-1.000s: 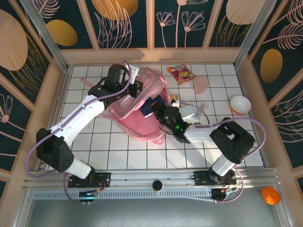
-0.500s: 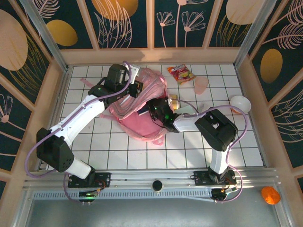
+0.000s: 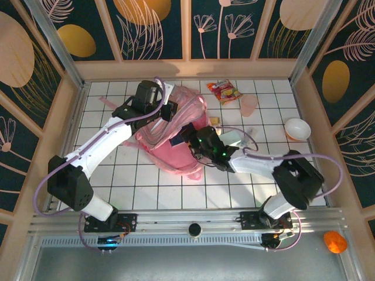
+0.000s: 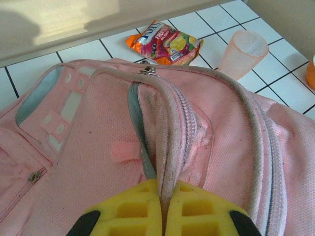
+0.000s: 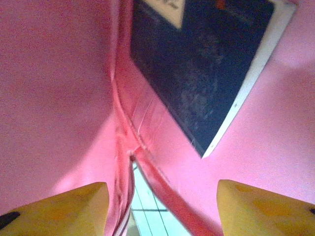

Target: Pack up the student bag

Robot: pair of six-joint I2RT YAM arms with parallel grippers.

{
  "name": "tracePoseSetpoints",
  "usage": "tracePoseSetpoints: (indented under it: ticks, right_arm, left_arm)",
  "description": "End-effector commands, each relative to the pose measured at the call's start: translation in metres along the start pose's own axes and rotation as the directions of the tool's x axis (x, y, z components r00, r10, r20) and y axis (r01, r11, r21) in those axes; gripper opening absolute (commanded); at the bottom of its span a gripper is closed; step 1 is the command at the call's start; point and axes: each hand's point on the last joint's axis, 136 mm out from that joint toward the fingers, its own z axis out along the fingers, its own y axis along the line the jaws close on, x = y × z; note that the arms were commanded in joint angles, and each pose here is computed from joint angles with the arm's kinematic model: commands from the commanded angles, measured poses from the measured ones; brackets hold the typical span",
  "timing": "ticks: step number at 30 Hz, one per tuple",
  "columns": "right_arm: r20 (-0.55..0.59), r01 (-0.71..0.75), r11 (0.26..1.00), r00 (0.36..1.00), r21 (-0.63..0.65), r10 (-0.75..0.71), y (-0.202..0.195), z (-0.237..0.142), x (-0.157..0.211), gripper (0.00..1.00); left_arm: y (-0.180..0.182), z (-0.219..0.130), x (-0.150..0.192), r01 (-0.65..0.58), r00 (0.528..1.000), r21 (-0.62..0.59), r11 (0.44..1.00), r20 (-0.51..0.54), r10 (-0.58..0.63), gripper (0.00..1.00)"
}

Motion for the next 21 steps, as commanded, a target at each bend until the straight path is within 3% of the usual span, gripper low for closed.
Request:
tracePoseSetpoints:
  ticks: [1,6,8,10,12,14,17,21]
  right_arm:
    - [0.018,0.145,0.987,0.989,0.073,-0.147,-0.009,-0.032,-0.004,0.60]
    - [0.050,0.341,0.936,0.937,0.084,-0.346,0.008,-0.076,-0.015,0.59]
    - [0.065,0.451,0.890,0.888,0.069,-0.455,0.020,-0.088,-0.018,0.58]
    - [0.079,0.572,0.819,0.816,0.039,-0.573,0.035,-0.097,-0.019,0.58]
    - [0.078,0.690,0.724,0.721,0.011,-0.689,0.049,-0.101,-0.016,0.59]
    - [0.061,0.796,0.604,0.605,-0.028,-0.794,0.059,-0.101,-0.007,0.59]
    - [-0.005,0.913,0.405,0.405,-0.052,-0.914,0.058,-0.087,0.006,0.61]
    - [-0.122,0.987,0.145,0.137,-0.065,-0.983,0.043,-0.054,0.023,0.64]
  left_arm:
    - [0.002,0.001,-0.012,-0.028,0.997,-0.006,1.000,0.070,0.029,0.00]
    - [0.006,0.007,0.017,-0.024,1.000,-0.009,1.000,-0.003,0.024,0.06]
    - [0.007,0.008,0.029,-0.019,0.999,-0.005,1.000,-0.030,0.019,0.14]
    - [0.006,0.008,0.037,-0.002,0.999,0.004,1.000,-0.049,0.002,0.30]
    - [0.005,0.006,0.042,0.028,0.998,0.008,1.000,-0.051,-0.027,0.51]
    - [0.006,0.001,0.044,0.054,0.998,0.002,0.999,-0.038,-0.054,0.64]
    - [0.021,-0.004,0.048,0.115,0.993,-0.031,0.993,-0.026,-0.116,0.72]
    - [0.061,-0.016,0.056,0.260,0.965,-0.095,0.961,-0.008,-0.262,0.76]
